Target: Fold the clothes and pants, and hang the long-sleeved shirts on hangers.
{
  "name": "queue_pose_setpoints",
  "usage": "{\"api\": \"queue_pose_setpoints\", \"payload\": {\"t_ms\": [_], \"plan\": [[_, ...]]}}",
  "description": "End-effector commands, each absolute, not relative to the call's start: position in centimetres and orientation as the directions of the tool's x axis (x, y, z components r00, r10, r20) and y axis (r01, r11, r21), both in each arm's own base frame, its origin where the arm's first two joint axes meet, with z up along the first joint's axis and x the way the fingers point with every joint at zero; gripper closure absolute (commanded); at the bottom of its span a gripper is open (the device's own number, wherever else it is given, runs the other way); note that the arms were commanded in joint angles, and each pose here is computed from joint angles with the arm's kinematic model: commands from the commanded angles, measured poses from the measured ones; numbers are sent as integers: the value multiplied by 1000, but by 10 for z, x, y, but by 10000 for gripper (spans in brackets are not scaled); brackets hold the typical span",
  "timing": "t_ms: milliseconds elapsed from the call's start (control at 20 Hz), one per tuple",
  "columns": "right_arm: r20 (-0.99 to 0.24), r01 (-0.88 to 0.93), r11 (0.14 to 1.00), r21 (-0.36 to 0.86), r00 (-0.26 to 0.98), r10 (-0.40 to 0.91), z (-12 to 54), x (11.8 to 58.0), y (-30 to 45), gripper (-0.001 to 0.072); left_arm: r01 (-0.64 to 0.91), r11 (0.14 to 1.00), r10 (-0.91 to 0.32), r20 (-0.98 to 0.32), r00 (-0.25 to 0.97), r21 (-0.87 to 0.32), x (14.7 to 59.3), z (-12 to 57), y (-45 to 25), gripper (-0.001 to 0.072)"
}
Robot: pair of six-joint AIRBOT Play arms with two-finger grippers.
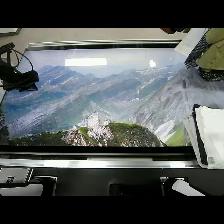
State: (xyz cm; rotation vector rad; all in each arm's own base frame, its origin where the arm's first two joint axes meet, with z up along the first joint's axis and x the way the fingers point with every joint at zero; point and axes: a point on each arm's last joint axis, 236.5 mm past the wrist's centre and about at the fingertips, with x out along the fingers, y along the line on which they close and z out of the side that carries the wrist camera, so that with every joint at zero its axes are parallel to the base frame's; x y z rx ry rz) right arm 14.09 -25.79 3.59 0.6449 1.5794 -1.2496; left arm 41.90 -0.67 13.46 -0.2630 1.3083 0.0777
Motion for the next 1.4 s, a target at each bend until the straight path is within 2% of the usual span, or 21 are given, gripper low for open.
{"api": "queue_pose_setpoints", "payload": {"t_ms": [0, 50, 100, 150, 200, 300, 350, 450, 600, 750, 1350], "plan": [[-977, 905, 397, -153, -79, -197, 54, 199, -253, 310, -205, 968, -91, -961, 260, -147, 419, 134, -7, 690], [-972, 890, 455, 13, 118, -202, 71, 242, -244, 404, -205, 968, -91, -961, 260, -147, 419, 134, -7, 690], [-936, 825, 541, 162, 301, -180, 91, 287, -225, 425, -204, 968, -91, -961, 260, -147, 419, 134, -7, 691], [-893, 730, 633, 258, 430, -132, 108, 323, -197, 433, -204, 968, -91, -961, 259, -147, 419, 134, -7, 692], [-864, 633, 710, 307, 498, -70, 118, 348, -163, 472, -203, 968, -92, -962, 255, -147, 418, 133, -7, 692], [-851, 435, 841, 322, 523, 55, 123, 376, -85, 613, -169, 976, -97, -967, 236, -139, 413, 128, -15, 693], [-849, 328, 892, 310, 517, 105, 124, 384, -45, 654, -138, 981, -101, -969, 224, -134, 408, 125, -21, 693], [-846, 155, 946, 284, 506, 171, 124, 390, 20, 676, -93, 987, -108, -972, 207, -129, 400, 118, -34, 693], [-838, -6, 969, 248, 500, 218, 126, 388, 78, 675, -48, 990, -118, -973, 198, -129, 387, 114, -53, 693], [-820, -73, 971, 230, 523, 233, 131, 392, 95, 674, -26, 991, -122, -972, 201, -130, 384, 116, -61, 692], [-823, -76, 973, 219, 521, 225, 130, 391, 93, 674, -29, 992, -120, -978, 172, -126, 379, 112, -60, 691]]}}
